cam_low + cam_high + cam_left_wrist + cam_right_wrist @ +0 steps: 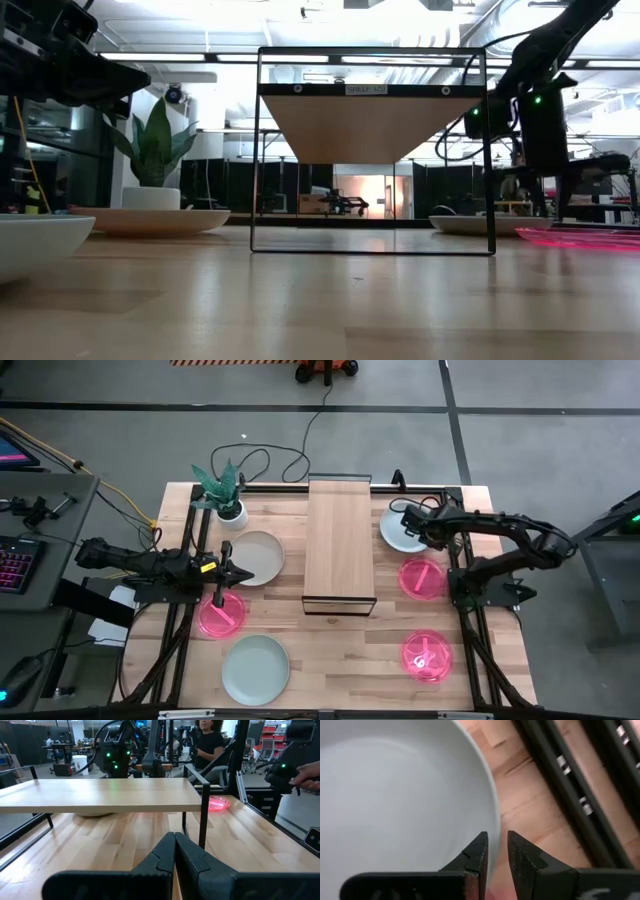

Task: Place and stack plates onto a shelf
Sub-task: Put the top white plate on the shelf

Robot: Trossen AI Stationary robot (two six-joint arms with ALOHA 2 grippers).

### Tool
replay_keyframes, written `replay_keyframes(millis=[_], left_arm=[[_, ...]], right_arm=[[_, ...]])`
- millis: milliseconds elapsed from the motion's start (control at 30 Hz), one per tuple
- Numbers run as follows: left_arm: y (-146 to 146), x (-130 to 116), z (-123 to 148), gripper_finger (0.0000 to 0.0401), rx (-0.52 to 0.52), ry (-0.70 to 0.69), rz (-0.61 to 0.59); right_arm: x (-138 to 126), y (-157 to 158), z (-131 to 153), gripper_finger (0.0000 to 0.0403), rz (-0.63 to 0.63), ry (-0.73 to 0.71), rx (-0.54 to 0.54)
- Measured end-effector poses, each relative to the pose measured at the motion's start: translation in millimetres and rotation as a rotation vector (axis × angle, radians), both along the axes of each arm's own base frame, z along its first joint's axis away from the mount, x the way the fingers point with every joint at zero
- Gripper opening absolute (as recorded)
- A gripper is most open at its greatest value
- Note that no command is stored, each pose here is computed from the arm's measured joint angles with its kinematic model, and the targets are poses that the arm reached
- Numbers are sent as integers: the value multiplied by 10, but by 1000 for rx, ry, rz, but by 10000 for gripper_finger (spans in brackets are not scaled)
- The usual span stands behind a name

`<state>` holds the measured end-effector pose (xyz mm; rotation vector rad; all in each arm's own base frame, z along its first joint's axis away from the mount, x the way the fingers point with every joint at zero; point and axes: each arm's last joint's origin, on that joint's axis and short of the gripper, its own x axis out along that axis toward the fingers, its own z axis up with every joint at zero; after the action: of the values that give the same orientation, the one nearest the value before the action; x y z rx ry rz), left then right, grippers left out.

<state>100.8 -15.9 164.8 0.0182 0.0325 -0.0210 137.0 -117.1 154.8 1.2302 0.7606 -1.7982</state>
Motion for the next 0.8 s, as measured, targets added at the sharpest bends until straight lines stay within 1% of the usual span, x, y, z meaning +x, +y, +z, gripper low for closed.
replay_keyframes(millis=[200,300,567,667,800], left_arm=[[0,0,1,1,0,-1,1],[0,0,1,1,0,-1,1],[0,0,1,1,0,0,0],[0,0,-1,1,0,0,0],[0,0,0,1,0,0,0]], right_arm=[[-77,46,167,53,17,-34,-73],[-111,65,249,53,58,-47,-115],[-212,136,418,53,142,-76,-180],[-249,163,405,53,150,-98,-204],[-276,199,290,53,145,-191,-217]])
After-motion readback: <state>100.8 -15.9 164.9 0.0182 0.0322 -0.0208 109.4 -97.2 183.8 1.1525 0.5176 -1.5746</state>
